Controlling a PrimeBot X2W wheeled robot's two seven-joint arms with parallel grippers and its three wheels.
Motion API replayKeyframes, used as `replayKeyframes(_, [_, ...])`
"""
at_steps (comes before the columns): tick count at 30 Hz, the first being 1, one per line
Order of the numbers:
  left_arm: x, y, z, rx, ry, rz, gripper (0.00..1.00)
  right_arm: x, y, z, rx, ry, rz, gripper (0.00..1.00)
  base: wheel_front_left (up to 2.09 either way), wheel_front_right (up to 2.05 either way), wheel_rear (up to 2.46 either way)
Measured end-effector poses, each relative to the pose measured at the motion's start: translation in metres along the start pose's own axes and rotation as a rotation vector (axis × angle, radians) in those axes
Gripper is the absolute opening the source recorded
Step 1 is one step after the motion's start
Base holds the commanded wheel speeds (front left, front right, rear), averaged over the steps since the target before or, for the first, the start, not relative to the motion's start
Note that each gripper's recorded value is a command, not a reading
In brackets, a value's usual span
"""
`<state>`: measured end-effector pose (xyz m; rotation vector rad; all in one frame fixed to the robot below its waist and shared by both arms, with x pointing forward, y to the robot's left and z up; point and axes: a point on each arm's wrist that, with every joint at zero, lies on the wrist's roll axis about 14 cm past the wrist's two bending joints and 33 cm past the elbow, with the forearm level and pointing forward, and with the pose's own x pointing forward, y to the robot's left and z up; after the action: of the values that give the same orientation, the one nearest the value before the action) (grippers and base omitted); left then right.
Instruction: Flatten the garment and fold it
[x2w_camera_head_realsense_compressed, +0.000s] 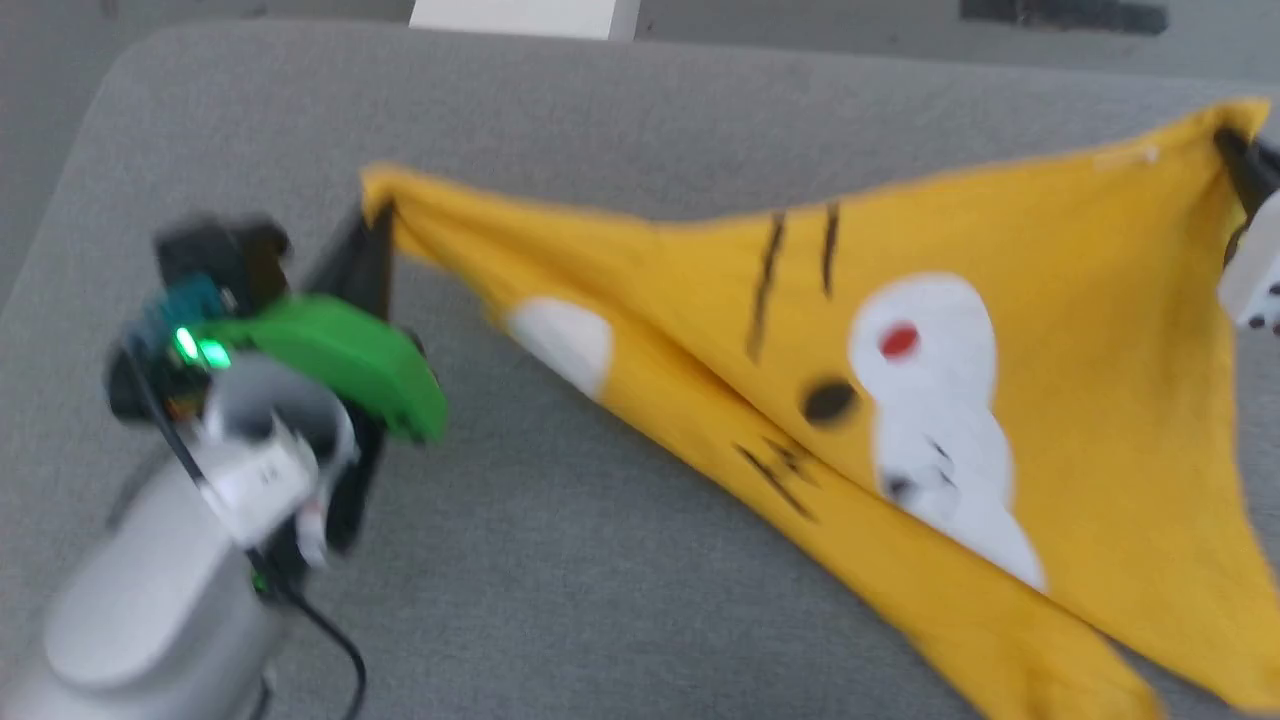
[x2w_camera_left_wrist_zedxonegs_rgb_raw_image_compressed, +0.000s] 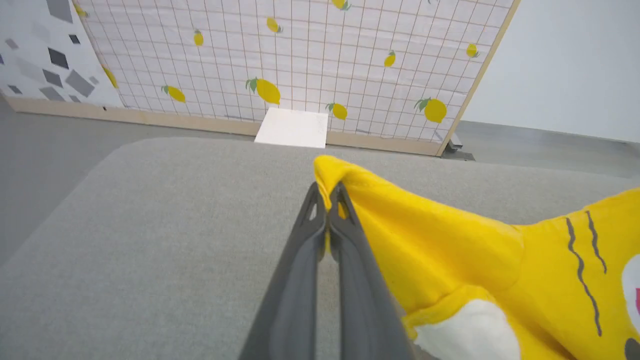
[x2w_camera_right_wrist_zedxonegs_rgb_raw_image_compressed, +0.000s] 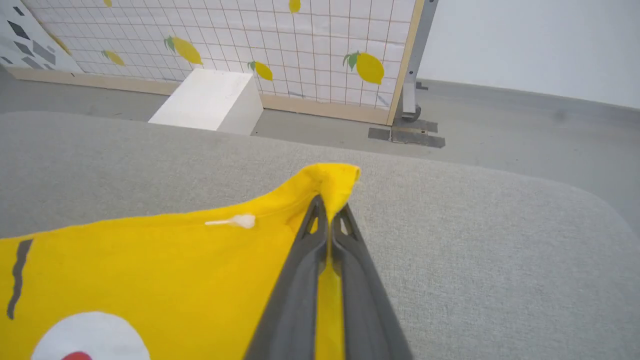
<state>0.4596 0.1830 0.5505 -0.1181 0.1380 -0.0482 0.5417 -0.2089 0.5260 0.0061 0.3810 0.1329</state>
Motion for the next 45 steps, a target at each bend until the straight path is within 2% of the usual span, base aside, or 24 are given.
replayKeyframes(7, [0.012,-0.011,0.130,0.130,-0.312,-0.030,0.00,-0.051,0.000,0.108,-0.035,-0.308,-0.019,0.00,0.00,0.00,0.00])
replayKeyframes(11, [0.006,-0.023,0.191,0.192,-0.438,-0.047,0.00,-0.085,0.005,0.154,-0.065,-0.420,-0.019,0.00,0.00,0.00,0.00])
replayKeyframes(18, [-0.010,-0.046,0.256,0.282,-0.536,-0.073,0.00,-0.131,0.009,0.188,-0.099,-0.491,-0.026,0.00,0.00,0.00,0.00])
replayKeyframes(25, [-0.019,-0.071,0.293,0.293,-0.563,-0.110,0.00,-0.157,0.002,0.198,-0.115,-0.484,-0.049,0.00,0.00,0.00,0.00])
replayKeyframes(34, [0.017,-0.084,0.305,0.278,-0.507,-0.107,0.00,-0.131,-0.013,0.198,-0.112,-0.397,-0.080,0.00,0.00,0.00,0.00])
replayKeyframes(39, [0.041,-0.103,0.341,0.295,-0.650,-0.096,0.00,-0.100,-0.019,0.218,-0.131,-0.424,-0.104,0.00,0.00,0.00,0.00])
replayKeyframes(45, [0.075,-0.119,0.367,0.302,-0.831,-0.075,0.00,-0.060,-0.022,0.251,-0.133,-0.538,-0.116,0.00,0.00,0.00,0.00])
